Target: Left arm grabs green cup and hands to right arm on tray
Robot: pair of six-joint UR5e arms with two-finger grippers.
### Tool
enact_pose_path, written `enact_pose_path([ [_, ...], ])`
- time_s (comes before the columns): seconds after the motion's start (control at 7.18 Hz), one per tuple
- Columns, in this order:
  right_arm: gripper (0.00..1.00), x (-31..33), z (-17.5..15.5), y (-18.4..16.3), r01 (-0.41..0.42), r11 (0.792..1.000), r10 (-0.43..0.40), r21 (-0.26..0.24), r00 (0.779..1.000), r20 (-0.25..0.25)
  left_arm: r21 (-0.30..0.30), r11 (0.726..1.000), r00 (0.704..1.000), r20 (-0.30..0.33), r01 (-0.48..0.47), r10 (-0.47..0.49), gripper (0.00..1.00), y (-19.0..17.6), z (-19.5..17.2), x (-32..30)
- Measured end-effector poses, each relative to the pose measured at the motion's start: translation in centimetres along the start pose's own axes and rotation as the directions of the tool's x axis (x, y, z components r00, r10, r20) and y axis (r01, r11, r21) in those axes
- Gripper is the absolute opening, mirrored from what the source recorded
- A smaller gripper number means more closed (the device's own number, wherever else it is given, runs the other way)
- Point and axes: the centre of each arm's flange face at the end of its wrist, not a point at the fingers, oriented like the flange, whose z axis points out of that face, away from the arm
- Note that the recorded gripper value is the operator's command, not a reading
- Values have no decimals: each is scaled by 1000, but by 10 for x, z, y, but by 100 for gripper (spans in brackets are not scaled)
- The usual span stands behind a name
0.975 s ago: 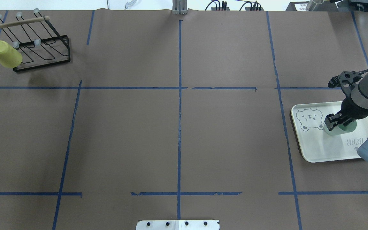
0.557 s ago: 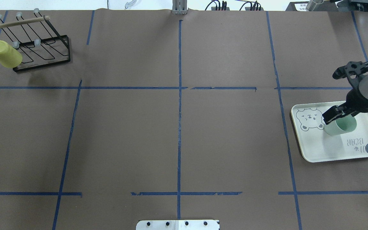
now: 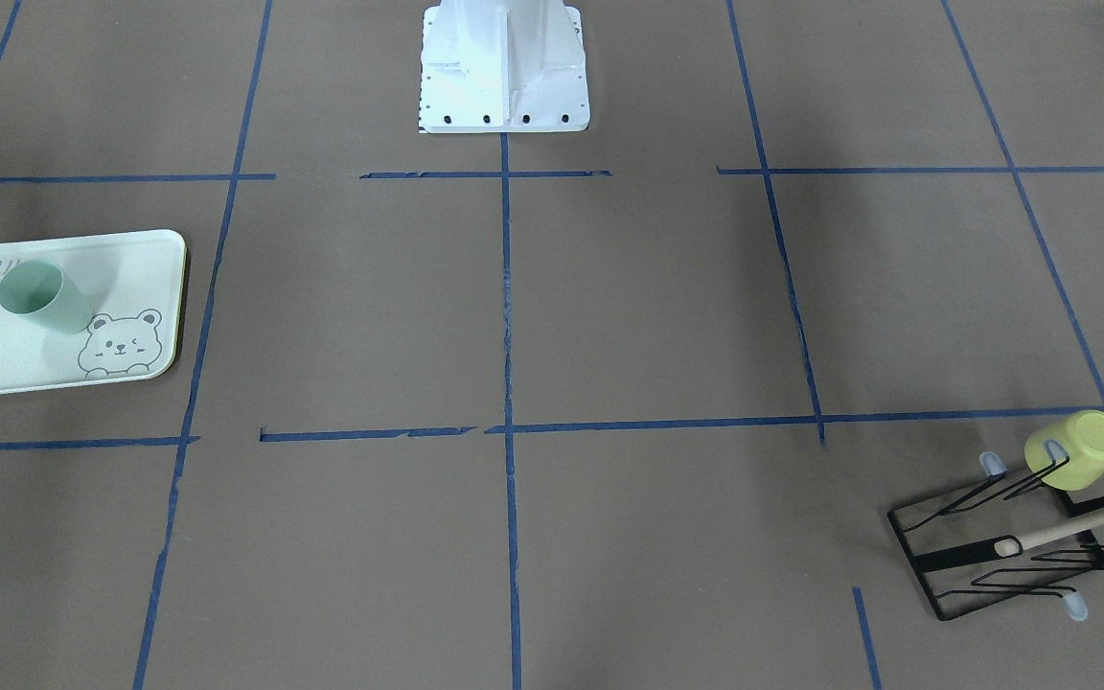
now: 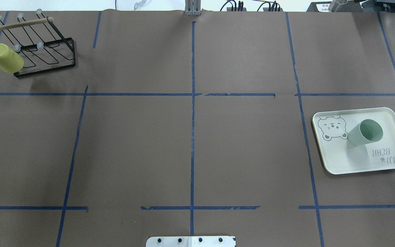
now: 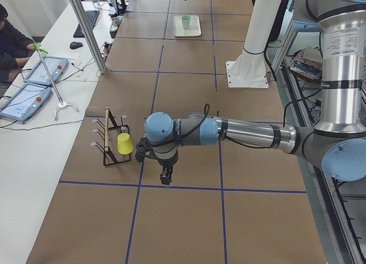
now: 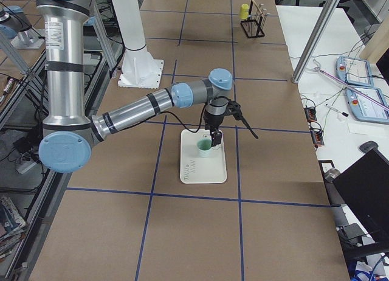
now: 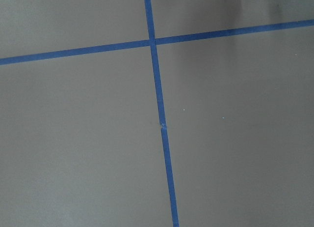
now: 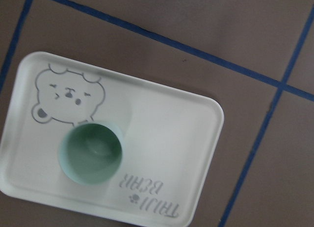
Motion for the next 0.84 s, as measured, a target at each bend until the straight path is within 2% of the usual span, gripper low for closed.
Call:
enact_pose_path([
  [0.28, 100, 54, 9, 66, -71, 997, 71, -26, 997, 31, -4, 1000, 1000, 1, 0, 0, 100, 1, 6, -6],
  [0.42, 100, 65, 16, 85, -102, 994, 104, -40, 994, 44, -2, 1000, 1000, 1, -1, 1, 100, 2, 8, -8],
  [0.84, 100, 74, 22, 97, -128, 990, 131, -52, 990, 53, -10, 1000, 1000, 12, 13, -13, 100, 7, 11, -13],
])
